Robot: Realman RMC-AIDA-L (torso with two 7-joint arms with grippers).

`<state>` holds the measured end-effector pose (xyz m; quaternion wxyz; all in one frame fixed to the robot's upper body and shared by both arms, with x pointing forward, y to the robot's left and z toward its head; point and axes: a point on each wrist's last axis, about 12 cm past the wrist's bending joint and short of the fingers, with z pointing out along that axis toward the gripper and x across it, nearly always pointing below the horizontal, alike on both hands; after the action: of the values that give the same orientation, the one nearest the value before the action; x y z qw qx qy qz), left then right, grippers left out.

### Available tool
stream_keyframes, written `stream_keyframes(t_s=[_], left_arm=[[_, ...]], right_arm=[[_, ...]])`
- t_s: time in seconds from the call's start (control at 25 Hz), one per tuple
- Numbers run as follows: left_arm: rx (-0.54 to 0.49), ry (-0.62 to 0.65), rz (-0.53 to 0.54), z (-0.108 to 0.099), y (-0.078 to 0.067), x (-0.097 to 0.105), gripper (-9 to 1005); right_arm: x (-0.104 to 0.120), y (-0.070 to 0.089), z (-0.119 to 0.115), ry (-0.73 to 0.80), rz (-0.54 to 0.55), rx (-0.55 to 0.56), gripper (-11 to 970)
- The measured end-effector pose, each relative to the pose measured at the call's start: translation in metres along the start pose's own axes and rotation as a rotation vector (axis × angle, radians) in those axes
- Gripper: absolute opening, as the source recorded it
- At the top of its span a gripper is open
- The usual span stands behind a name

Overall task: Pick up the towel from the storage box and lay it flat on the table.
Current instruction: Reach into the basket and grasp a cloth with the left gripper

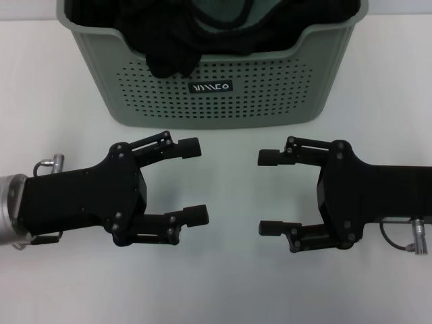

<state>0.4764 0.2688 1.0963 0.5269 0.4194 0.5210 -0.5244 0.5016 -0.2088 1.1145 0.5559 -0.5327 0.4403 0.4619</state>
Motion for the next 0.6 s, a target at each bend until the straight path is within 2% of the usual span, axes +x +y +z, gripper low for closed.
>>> stream_keyframes(t_s=[0.48, 0.6], left_arm=[[-0.004, -0.005, 0.001, -0.0003, -0.0002, -0.0001, 888], [-0.036, -0.061, 0.026, 0.0003, 0.0011, -0.0040, 888]], right_arm=[[0.0030, 0.0012, -0.0010, 0.004, 0.016, 0.006, 777], [0.0050, 0.0020, -0.0026, 0.006, 0.027, 0.017, 777]])
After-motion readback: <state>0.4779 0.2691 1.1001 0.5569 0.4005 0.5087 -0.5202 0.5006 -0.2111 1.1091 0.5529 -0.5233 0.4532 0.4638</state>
